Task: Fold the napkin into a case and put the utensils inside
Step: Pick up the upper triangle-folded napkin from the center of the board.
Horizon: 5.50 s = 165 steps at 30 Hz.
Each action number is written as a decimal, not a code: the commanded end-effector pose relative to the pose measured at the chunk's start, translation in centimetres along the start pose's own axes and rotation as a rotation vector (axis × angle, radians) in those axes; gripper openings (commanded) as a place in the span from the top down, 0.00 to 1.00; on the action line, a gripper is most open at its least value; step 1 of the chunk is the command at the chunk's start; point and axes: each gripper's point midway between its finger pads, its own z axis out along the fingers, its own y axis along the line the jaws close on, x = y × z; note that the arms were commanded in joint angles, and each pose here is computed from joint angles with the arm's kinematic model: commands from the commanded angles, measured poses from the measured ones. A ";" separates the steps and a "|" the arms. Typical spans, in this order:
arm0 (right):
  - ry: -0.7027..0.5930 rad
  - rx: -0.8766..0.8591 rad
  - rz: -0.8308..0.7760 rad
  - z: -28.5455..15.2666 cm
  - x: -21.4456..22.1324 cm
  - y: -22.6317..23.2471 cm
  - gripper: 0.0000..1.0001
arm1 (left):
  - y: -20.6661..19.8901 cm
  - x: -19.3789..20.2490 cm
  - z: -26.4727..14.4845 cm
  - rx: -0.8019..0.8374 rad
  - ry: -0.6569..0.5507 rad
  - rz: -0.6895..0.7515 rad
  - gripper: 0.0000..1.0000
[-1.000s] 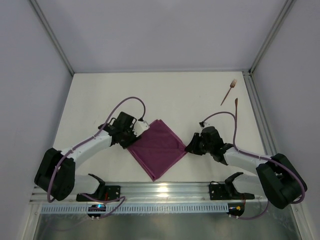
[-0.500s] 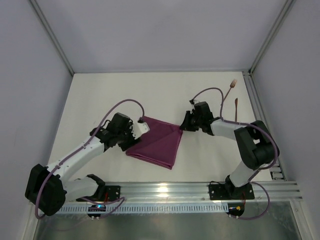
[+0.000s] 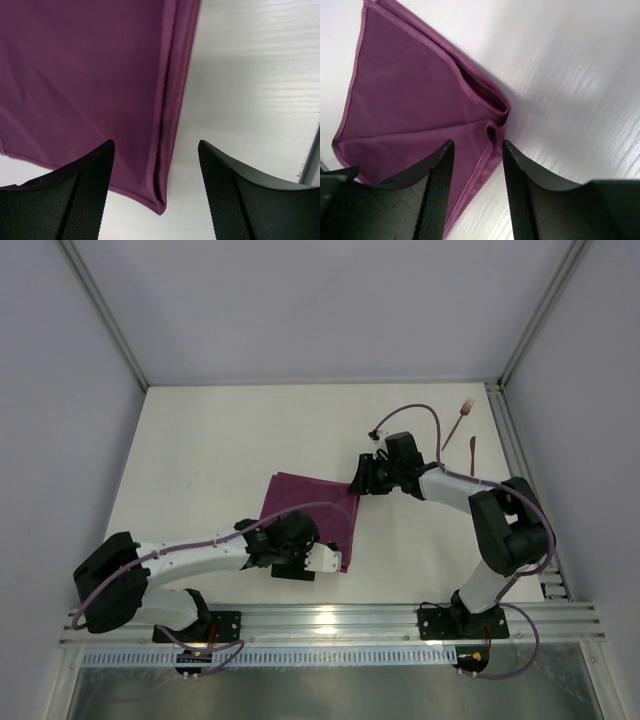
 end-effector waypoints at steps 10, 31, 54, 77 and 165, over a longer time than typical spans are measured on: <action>-0.064 -0.065 -0.083 -5.6 -1.0 3.3 0.50 | -0.6 -0.2 3.4 -0.062 0.016 0.096 0.49; -0.565 -0.411 -0.772 -18.2 2.0 11.0 0.45 | -0.2 -3.0 0.2 -0.022 -0.118 -0.040 1.00; -0.534 -0.158 -1.203 -9.3 12.8 13.3 0.30 | 1.7 -3.1 -2.3 -0.003 -0.159 -0.125 1.00; -0.429 -0.061 -1.134 -5.4 14.7 11.9 0.84 | 1.5 -3.2 -2.4 0.024 -0.160 -0.149 1.00; 0.000 -0.379 -0.812 -10.1 3.0 13.5 0.97 | 4.7 5.6 -7.0 -0.426 0.003 -0.362 0.55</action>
